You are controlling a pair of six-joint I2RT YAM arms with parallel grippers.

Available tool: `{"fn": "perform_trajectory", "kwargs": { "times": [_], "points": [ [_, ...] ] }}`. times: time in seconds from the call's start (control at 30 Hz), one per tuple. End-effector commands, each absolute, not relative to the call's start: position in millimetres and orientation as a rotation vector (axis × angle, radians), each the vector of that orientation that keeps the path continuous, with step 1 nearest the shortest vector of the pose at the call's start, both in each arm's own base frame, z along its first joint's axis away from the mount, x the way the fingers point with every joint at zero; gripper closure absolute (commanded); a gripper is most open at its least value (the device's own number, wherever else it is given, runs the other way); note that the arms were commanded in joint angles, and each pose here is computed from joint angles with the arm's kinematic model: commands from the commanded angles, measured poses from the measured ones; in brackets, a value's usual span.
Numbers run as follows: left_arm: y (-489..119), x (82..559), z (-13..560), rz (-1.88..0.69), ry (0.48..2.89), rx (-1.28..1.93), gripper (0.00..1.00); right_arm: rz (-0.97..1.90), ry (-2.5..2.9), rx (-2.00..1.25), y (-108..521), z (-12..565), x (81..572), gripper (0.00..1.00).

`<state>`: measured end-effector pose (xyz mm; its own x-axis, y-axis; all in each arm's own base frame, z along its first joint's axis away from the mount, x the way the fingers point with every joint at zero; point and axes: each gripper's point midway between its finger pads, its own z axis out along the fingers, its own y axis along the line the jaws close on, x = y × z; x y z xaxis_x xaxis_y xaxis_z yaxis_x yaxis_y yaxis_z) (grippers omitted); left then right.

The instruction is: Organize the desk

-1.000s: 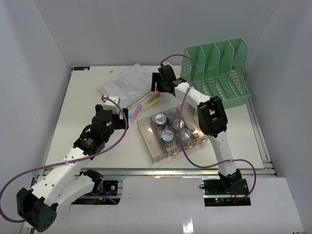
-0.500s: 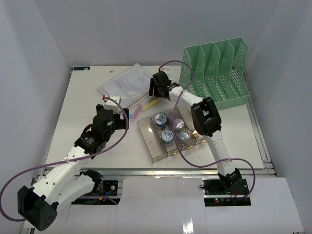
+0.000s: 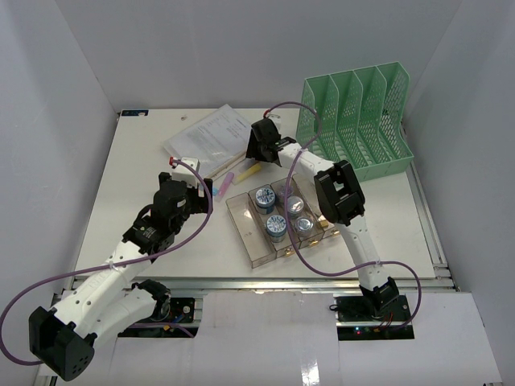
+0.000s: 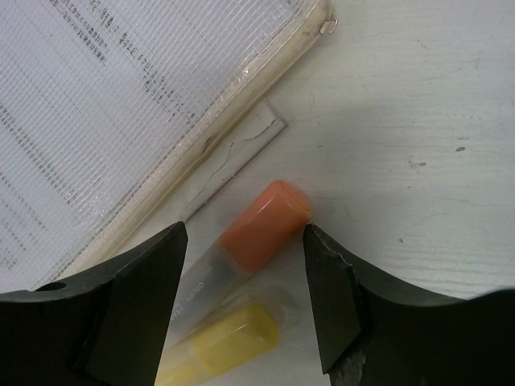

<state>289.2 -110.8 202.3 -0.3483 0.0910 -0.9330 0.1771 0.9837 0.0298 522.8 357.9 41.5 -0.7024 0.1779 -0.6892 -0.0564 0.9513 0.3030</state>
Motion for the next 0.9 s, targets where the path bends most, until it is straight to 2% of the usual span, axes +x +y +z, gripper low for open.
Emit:
{"fn": "perform_trajectory", "kwargs": {
  "times": [0.0,0.87],
  "points": [
    [-110,291,202,-0.090,1.921,0.191,0.02,0.452,2.305,0.136,373,41,527,0.36],
    [-107,293,199,-0.073,1.928,0.186,0.02,0.464,2.381,0.183,374,5,522,0.55]
  ]
}}
